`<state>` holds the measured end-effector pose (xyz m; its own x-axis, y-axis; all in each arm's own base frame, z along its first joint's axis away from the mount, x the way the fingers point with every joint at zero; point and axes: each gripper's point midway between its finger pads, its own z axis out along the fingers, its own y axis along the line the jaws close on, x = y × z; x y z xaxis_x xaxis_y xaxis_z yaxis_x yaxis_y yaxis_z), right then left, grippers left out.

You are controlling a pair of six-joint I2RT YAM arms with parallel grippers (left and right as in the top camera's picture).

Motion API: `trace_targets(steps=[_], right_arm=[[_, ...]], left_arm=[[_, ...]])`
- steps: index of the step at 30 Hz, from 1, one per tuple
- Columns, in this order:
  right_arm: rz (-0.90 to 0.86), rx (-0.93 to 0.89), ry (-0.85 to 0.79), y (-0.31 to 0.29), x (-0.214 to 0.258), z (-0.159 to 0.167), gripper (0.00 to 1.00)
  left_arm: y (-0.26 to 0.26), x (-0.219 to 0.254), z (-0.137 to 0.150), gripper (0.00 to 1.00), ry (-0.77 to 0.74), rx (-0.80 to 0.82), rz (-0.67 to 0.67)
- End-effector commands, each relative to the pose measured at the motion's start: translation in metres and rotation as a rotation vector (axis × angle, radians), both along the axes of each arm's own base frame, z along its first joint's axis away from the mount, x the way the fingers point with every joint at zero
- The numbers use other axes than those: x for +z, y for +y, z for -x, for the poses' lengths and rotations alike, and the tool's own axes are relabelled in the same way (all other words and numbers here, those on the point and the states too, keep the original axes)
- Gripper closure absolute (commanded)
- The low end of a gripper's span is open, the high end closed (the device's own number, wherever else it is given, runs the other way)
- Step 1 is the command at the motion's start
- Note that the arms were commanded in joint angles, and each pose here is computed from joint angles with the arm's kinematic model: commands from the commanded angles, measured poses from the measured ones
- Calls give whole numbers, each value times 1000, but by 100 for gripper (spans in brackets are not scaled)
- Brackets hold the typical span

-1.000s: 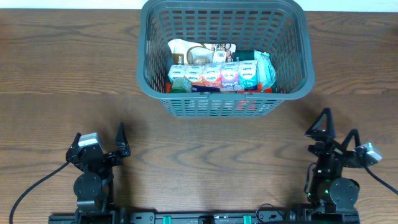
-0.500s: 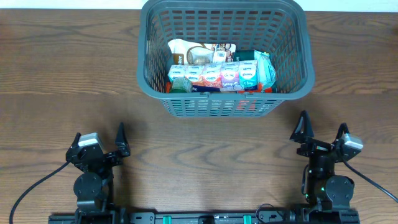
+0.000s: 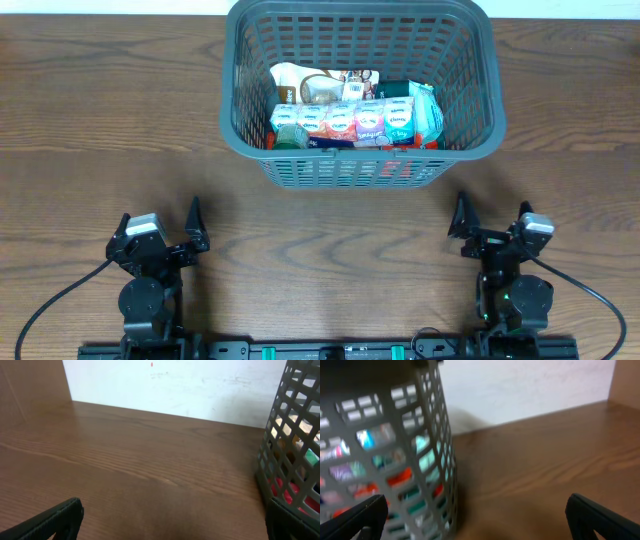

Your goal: Pack container

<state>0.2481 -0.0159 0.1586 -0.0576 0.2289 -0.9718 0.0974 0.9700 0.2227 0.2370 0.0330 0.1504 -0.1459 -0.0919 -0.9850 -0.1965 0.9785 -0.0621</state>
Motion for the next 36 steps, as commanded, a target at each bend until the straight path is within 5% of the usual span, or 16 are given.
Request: trace_targets(steps=[1, 13, 36], right_arm=[[32, 58, 0, 10, -2, 2, 1], [328, 128, 2, 19, -1, 2, 1], [388, 129, 5, 18, -1, 2, 1]], left_arm=[[3, -16, 1, 1, 49, 18, -1], [3, -16, 1, 1, 49, 18, -1], [3, -16, 1, 1, 49, 18, -1]])
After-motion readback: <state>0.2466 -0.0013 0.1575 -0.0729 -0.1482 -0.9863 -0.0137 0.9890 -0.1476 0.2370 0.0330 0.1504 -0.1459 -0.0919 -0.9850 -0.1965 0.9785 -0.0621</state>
